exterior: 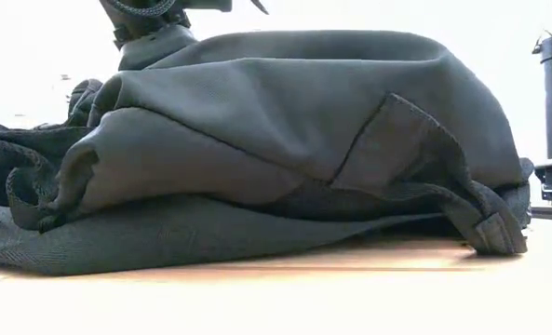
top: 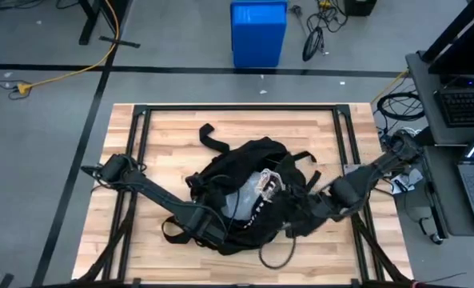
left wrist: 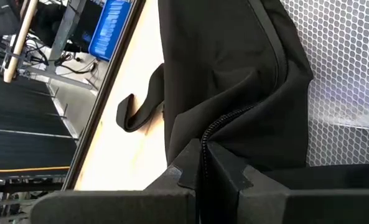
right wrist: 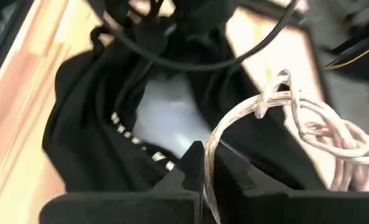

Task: Unpack backpack
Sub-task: Remove the charger cable from the black backpack

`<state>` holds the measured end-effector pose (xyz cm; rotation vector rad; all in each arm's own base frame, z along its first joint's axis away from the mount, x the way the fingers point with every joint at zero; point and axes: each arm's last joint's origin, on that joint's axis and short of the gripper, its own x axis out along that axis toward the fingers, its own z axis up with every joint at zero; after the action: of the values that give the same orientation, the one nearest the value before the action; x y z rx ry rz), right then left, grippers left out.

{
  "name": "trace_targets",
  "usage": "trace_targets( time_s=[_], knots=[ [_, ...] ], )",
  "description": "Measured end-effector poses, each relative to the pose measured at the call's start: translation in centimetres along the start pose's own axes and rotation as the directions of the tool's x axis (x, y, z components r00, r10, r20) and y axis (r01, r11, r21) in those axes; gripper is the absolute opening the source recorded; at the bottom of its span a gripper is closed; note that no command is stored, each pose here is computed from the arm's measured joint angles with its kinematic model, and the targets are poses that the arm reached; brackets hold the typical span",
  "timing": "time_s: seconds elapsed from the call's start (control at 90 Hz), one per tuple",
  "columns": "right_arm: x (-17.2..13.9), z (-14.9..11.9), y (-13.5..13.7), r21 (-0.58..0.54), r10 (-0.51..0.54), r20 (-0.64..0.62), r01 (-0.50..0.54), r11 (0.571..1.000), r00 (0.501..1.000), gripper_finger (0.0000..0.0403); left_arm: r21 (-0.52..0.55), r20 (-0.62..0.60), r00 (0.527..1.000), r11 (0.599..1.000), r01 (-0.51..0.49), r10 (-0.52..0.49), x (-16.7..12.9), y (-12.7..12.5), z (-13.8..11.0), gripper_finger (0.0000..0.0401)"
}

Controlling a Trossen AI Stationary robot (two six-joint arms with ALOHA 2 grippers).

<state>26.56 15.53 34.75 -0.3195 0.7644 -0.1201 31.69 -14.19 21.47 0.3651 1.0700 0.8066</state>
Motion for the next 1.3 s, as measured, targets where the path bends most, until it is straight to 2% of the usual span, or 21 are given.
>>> trace_targets(
  time_s=[0.178, 0.389, 0.489, 0.611, 0.756, 0.867, 1.067, 1.178, 1.3],
  knots=[
    [-0.6, 0.0, 0.0, 0.07, -0.043, 0.001, 0.042, 0.997, 0.999, 0.0, 0.0, 0.0, 1.0, 1.0, 0.0, 0.0, 0.0, 0.0, 0.0, 0.0008],
    [-1.0, -2.6, -0.9, 0.153, -0.122, -0.224, 0.159, 0.975, 0.967, 0.0, 0.0, 0.0, 1.0, 1.0, 0.0, 0.0, 0.0, 0.0, 0.0, 0.0008],
    [-1.4, -3.8, -1.7, 0.192, -0.204, -0.321, 0.274, 0.942, 0.925, 0.0, 0.002, -0.001, 1.0, 1.0, -0.001, 0.001, 0.0, 0.0, 0.0, 0.0008],
    [-1.5, -4.8, -2.7, 0.221, -0.312, -0.379, 0.413, 0.884, 0.871, 0.0, 0.003, -0.003, 1.0, 1.0, -0.001, 0.001, 0.0, 0.0, 0.0, 0.0008],
    [-0.4, -5.7, -3.3, 0.223, -0.341, -0.402, 0.452, 0.864, 0.85, 0.0, 0.033, -0.062, 0.997, 0.999, 0.042, -0.04, 0.0, -0.1, -0.2, 0.0008],
    [0.6, -6.7, -4.4, 0.201, -0.378, -0.447, 0.503, 0.841, 0.81, 0.0, 0.076, -0.104, 0.991, 0.993, 0.09, -0.082, -0.3, -0.3, -0.5, 0.0008],
    [2.5, -9.6, -7.4, 0.192, -0.456, -0.521, 0.62, 0.761, 0.721, 0.0, 0.101, -0.096, 0.991, 0.989, 0.104, -0.095, -1.0, -0.7, -1.0, 0.0008],
    [3.7, -12.0, -8.9, 0.227, -0.451, -0.541, 0.639, 0.735, 0.71, 0.0, 0.114, -0.095, 0.991, 0.988, 0.104, -0.093, -1.4, -0.7, -1.2, 0.0008],
    [5.1, -14.5, -10.4, 0.297, -0.399, -0.547, 0.616, 0.729, 0.736, 0.0, 0.124, -0.089, 0.991, 0.986, 0.109, -0.099, -2.3, -0.5, -1.0, 0.0008]
  ],
)
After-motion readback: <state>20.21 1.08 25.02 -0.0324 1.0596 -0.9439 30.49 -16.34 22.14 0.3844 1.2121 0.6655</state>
